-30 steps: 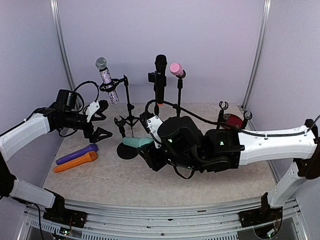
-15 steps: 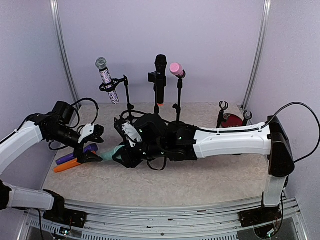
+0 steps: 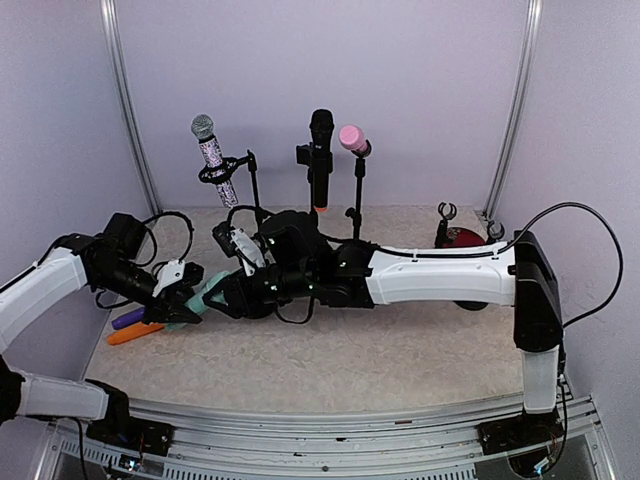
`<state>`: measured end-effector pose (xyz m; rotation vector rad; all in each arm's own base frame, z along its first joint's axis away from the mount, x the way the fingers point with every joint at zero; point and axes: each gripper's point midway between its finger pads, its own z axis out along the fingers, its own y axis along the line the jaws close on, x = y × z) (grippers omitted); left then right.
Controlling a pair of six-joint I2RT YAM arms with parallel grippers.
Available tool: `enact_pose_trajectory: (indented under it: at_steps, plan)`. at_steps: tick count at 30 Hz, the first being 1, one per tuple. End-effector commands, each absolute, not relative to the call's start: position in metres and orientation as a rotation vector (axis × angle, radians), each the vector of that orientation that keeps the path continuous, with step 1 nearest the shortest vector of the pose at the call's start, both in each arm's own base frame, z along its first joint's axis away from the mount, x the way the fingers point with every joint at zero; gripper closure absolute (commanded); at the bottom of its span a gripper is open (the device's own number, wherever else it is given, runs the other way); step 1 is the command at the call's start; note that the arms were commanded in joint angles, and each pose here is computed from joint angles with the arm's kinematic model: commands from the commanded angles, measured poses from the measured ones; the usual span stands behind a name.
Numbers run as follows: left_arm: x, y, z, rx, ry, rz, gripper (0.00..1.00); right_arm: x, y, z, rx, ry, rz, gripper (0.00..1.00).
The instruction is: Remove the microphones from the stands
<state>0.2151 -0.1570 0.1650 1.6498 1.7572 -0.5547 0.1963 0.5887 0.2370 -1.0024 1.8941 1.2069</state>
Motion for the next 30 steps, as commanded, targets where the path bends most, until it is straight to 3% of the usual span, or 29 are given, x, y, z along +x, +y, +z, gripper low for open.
enact_pose_trajectory:
  at_steps: [1, 8, 19, 23, 27, 30]
  plan:
    - [0.227, -0.130, 0.146, 1.599, 1.904, -0.437, 0.86, 0.204, 0.575, 0.242, -0.955, 1.898, 1.176, 0.26]
    - [0.224, -0.080, 0.099, 1.628, 2.056, -0.105, 0.94, 0.235, 0.528, 0.262, -0.840, 1.882, 1.061, 0.11]
    - [0.210, -0.014, 0.030, 1.545, 2.265, 0.207, 0.93, 0.290, 0.514, 0.254, -0.754, 1.927, 0.685, 0.04]
    - [0.216, -0.002, 0.028, 1.484, 2.297, 0.252, 0.84, 0.302, 0.528, 0.248, -0.787, 1.909, 0.618, 0.03]
    - [0.216, -0.003, 0.032, 1.448, 2.319, 0.217, 0.63, 0.316, 0.547, 0.241, -0.827, 1.897, 0.557, 0.03]
    - [0.213, -0.010, 0.037, 1.447, 2.313, 0.157, 0.54, 0.327, 0.558, 0.230, -0.855, 1.895, 0.505, 0.03]
